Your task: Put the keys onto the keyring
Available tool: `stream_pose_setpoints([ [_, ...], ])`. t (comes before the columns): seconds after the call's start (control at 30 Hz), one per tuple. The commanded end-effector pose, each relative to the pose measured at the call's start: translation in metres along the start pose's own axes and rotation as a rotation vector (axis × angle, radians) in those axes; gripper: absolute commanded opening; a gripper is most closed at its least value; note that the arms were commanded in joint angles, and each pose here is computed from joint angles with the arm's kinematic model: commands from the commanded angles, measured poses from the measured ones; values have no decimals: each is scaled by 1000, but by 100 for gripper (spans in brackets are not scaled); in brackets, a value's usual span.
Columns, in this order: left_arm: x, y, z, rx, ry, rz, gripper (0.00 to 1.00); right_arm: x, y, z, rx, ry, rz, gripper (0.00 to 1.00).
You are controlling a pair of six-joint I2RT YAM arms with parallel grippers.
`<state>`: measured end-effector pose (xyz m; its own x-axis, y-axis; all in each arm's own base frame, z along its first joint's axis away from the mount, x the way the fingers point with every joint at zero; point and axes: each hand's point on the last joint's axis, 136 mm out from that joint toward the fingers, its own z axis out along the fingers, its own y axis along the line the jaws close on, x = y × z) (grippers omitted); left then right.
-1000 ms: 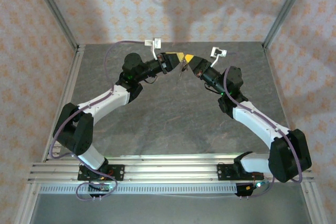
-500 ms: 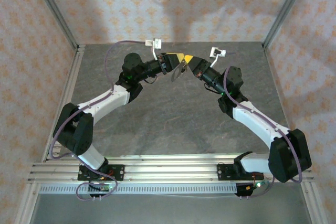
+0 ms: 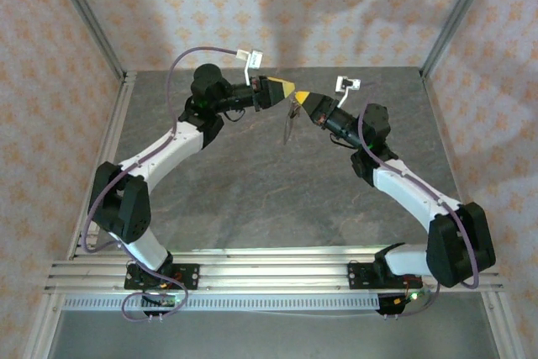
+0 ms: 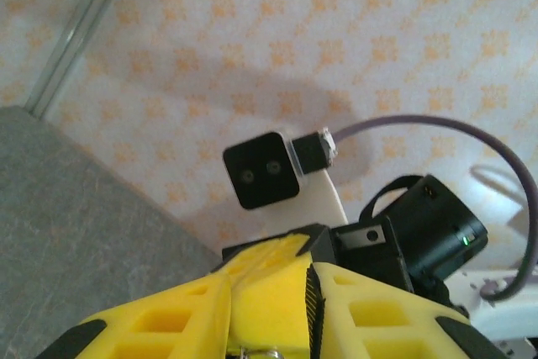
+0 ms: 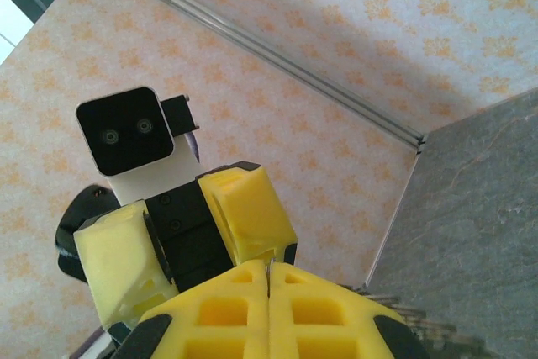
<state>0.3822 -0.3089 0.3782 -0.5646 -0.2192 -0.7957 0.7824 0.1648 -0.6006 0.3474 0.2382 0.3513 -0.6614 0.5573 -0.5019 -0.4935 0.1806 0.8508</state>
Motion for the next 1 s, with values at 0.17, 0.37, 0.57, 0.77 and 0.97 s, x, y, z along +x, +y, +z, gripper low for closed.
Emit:
stream_pose_setpoints([
  [0.17,3,5,-13,20,164,58,34,-3,21,-3,-100,63,-45,0],
  [0.37,14,12,-9,44,277,49,36,-3,18,1,-110,99,-38,0],
  [0.57,21,18,-6,56,324,28,35,-6,14,4,-107,88,-33,0],
  [0.77,26,18,-4,64,336,24,34,-9,12,6,-104,77,-28,0],
  [0.97,30,17,0,72,345,21,32,-10,9,6,-97,71,-26,0],
])
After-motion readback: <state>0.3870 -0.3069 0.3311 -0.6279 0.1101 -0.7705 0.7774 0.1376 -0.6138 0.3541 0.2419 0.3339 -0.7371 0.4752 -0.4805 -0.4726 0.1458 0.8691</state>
